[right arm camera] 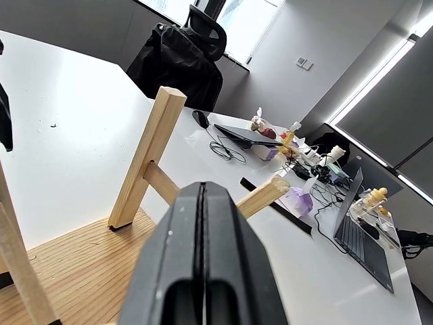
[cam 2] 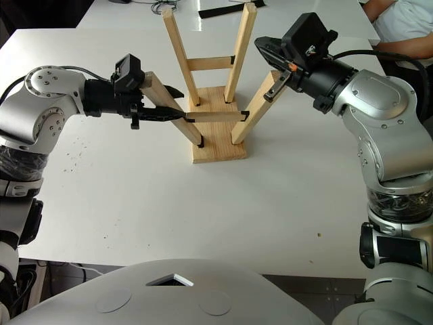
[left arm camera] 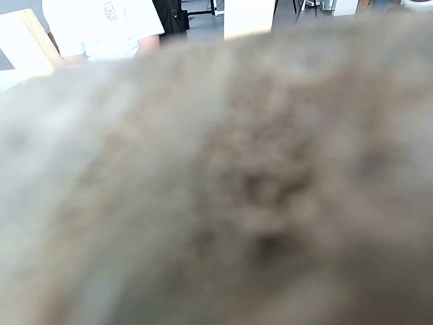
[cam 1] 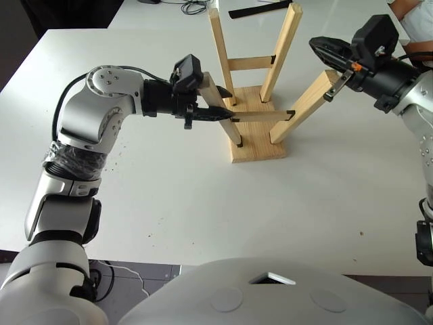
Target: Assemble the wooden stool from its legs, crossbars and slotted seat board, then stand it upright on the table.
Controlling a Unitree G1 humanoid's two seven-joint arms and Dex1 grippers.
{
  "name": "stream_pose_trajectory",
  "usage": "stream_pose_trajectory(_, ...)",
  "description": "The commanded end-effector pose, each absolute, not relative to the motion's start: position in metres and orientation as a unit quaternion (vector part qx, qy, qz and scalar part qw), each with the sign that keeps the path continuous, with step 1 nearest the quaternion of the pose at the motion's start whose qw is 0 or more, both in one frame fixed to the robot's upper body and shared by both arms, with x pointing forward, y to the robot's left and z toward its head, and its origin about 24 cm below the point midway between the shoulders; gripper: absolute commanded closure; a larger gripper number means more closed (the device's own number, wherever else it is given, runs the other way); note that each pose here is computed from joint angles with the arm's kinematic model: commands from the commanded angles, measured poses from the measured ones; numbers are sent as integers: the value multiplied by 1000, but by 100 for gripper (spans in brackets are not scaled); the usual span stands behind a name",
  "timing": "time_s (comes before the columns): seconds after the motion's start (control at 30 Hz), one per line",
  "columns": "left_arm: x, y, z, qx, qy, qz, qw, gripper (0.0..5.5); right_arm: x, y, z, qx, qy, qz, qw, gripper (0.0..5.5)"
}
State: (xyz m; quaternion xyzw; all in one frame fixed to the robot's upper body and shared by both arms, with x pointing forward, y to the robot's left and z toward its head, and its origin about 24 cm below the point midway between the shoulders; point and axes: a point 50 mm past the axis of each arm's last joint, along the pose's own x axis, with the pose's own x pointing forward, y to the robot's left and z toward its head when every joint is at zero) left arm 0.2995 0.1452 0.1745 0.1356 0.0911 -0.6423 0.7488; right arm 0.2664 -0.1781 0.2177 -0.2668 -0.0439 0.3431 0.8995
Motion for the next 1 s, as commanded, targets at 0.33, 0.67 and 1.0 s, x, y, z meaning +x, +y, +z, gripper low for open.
stream_pose_trajectory(0.33,295,146,100,129,224,-624,738,346,276,-187,171,-263,59,383,884,550)
stream_pose_trajectory(0.67,306,126,93,124,226,-635,729,346,277,-194,150,-253,91,396,878,550)
stream_pose_trajectory(1.0,314,114,102,112,193,-638,737,346,270,-166,206,-64,-68,416,905,550)
